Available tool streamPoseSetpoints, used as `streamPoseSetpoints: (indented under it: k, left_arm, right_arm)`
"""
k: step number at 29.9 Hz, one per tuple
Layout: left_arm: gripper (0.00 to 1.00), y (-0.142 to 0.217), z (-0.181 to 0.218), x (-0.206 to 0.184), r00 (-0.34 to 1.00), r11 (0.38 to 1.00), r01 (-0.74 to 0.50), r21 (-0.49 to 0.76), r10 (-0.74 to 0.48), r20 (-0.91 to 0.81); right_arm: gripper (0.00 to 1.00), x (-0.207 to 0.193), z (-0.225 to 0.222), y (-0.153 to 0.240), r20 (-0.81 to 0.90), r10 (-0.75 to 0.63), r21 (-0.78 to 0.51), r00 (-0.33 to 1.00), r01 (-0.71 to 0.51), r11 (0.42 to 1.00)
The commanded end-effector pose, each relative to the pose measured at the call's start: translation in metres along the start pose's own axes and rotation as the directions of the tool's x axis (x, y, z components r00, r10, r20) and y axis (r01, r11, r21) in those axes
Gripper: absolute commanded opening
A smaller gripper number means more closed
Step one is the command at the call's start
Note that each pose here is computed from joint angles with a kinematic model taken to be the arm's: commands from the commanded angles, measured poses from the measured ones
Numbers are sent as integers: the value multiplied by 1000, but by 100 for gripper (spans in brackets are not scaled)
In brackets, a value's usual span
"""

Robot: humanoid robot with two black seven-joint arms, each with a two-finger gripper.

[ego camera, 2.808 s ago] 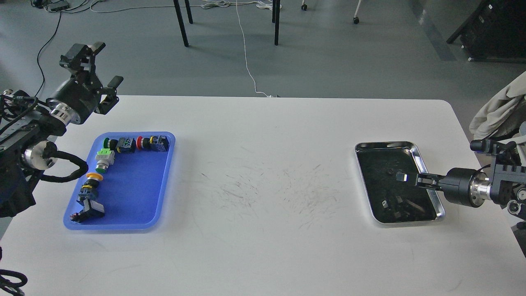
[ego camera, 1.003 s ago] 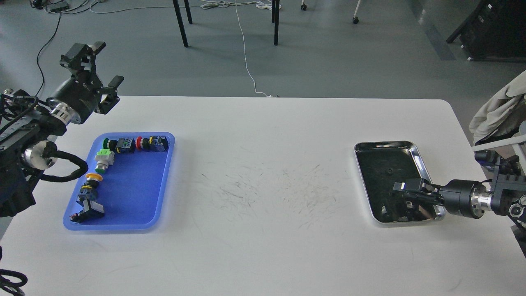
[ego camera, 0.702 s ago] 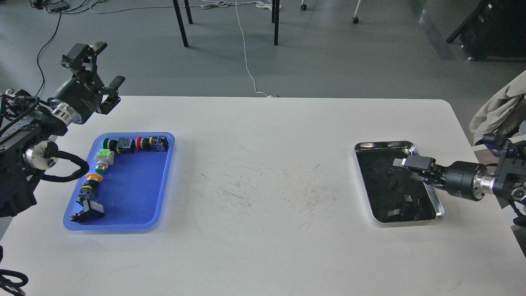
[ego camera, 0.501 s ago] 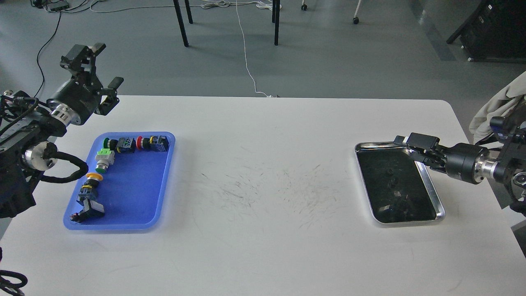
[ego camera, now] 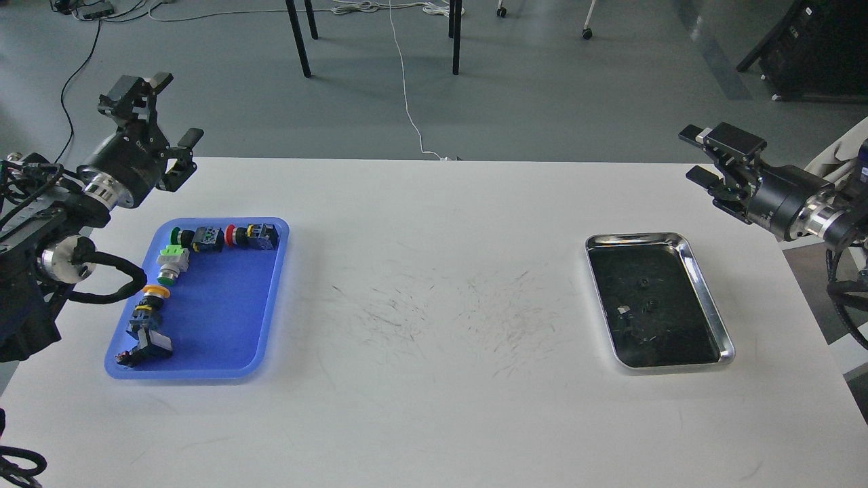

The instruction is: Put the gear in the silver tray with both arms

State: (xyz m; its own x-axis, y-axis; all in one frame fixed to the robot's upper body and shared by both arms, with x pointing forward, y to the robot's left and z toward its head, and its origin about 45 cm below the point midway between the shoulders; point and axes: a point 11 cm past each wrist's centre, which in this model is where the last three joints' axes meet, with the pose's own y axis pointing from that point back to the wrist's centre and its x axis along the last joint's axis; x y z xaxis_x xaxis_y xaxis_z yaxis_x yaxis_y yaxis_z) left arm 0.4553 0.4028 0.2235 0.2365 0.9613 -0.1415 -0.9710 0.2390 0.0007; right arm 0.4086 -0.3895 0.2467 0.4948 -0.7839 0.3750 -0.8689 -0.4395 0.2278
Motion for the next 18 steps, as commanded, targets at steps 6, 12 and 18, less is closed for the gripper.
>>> streamPoseSetpoints:
  k: [6,12,18]
  left_arm:
    - [98,-3,0,-4,996,999,-27,-42,23,-92]
    - [98,-8,-6,-14,993,999,-17,-45,12,-117]
    - [98,-13,-8,-23,990,999,-5,-51,-3,-138]
  right_arm:
    - [89,0,-16,-22,177,158,79,971,-174,982]
    - [89,-13,-13,-38,317,225,69,921,-259,963]
    - [89,-17,-21,-49,402,270,76,875,-326,942]
